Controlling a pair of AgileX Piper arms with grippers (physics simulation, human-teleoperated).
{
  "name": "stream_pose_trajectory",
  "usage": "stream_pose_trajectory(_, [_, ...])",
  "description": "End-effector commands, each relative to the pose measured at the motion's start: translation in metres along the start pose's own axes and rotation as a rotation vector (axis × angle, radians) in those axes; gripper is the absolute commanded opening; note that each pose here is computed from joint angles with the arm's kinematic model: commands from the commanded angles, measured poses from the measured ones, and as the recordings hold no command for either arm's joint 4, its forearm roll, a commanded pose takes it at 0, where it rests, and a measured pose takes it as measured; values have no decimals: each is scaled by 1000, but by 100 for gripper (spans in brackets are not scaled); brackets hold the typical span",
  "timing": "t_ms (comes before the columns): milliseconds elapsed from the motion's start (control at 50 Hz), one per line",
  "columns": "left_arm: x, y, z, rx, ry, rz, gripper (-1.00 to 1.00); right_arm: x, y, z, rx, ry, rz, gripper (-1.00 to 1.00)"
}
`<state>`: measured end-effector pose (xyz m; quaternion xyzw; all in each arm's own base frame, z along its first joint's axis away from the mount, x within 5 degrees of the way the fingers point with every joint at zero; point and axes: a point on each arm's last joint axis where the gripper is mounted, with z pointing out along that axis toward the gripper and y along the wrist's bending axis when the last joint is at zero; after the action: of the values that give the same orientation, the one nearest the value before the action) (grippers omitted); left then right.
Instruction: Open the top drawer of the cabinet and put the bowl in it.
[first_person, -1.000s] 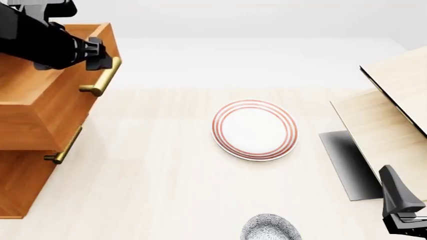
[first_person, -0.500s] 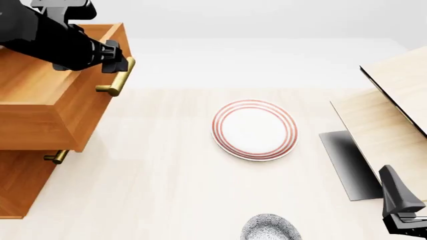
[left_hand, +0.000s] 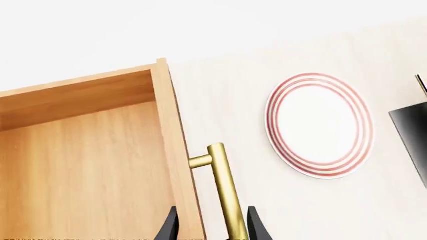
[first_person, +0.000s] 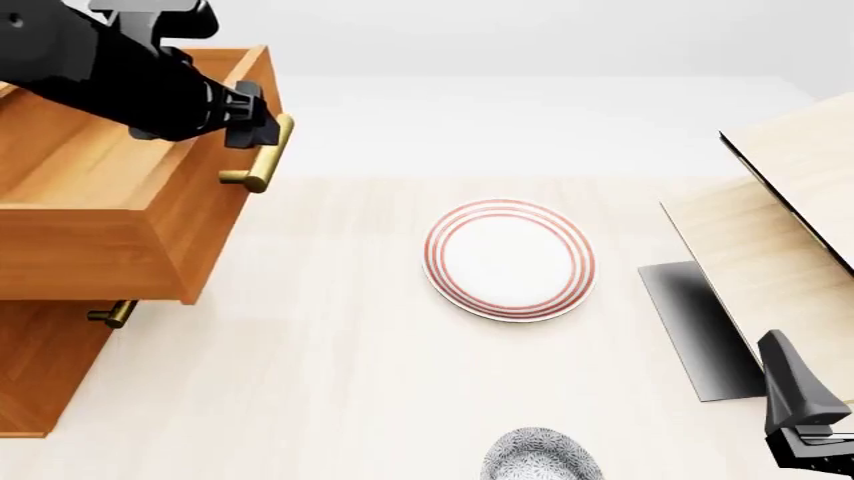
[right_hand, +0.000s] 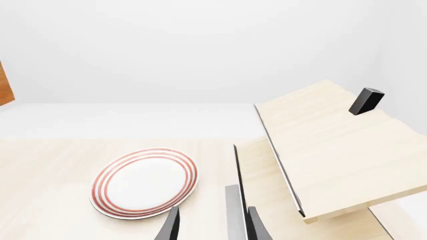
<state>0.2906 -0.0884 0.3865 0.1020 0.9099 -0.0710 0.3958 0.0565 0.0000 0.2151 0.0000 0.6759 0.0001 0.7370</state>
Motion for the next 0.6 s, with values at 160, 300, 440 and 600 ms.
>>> stream_pose_trajectory(160, [0, -16, -5, 45, -6, 48, 100, 0, 0, 0, 0, 0, 0, 100])
stream_pose_trajectory(300, [-1, -21, -8, 58, -11, 50, 100, 0, 0, 0, 0, 0, 0, 100])
stream_pose_trajectory(440, [-2, -7, -21, 24, -29, 39, 100, 0, 0, 0, 0, 0, 0, 100])
stream_pose_trajectory(600, [-6, -3, -35, 15, -51, 46, 100, 0, 0, 0, 0, 0, 0, 100])
